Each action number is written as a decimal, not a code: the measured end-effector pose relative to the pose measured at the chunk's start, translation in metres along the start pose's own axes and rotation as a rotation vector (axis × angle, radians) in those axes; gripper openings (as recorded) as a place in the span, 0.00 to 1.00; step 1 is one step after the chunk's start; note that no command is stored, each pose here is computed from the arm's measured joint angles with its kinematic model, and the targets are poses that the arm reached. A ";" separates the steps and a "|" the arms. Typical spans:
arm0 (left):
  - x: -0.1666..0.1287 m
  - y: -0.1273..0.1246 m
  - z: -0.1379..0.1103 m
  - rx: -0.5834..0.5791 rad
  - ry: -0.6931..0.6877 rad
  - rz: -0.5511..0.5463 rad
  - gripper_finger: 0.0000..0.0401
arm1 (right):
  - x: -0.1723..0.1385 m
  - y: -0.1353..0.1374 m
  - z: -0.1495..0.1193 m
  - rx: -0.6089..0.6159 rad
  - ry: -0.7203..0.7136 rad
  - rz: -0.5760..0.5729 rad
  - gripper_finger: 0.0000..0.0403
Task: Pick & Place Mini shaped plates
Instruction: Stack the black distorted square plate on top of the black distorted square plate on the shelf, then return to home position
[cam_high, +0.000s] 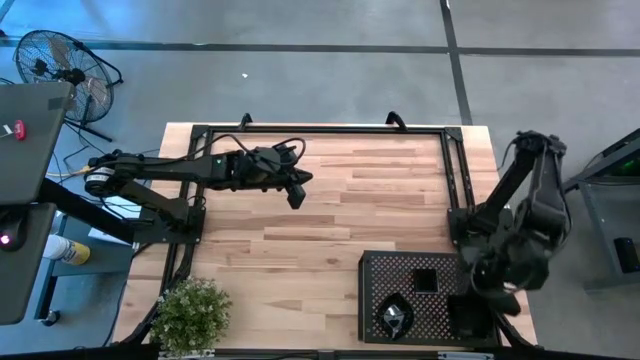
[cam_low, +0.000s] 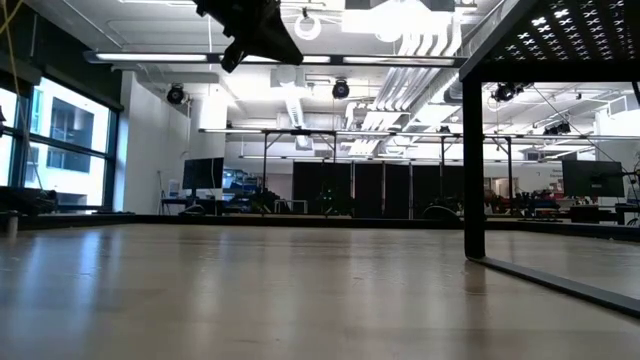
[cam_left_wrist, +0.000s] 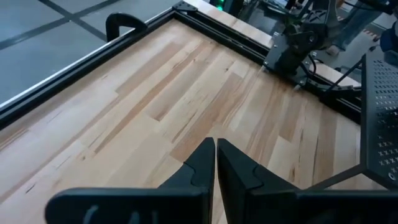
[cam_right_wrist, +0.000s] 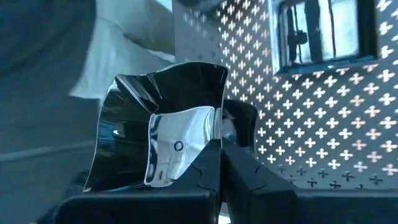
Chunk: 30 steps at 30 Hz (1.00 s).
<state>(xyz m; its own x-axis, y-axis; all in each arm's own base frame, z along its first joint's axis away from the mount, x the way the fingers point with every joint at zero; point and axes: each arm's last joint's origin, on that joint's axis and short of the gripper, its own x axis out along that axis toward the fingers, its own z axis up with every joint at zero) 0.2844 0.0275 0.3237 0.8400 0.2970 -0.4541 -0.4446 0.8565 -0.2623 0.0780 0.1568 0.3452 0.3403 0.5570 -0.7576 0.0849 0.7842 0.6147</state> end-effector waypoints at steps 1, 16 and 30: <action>0.000 0.000 0.000 0.000 0.000 -0.001 0.04 | 0.004 0.001 -0.002 -0.010 0.004 -0.015 0.00; 0.000 0.000 0.000 -0.020 0.004 -0.014 0.04 | 0.022 0.006 -0.011 -0.059 0.033 -0.108 0.09; 0.001 0.002 0.001 0.004 0.006 -0.017 0.01 | -0.007 -0.007 -0.004 -0.043 -0.034 -0.048 0.17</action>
<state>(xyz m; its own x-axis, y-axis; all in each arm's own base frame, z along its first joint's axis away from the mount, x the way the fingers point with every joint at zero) 0.2846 0.0296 0.3237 0.8456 0.2801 -0.4545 -0.4290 0.8632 -0.2662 0.0712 0.1489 0.3448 0.3683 0.5097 -0.7775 0.0617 0.8210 0.5675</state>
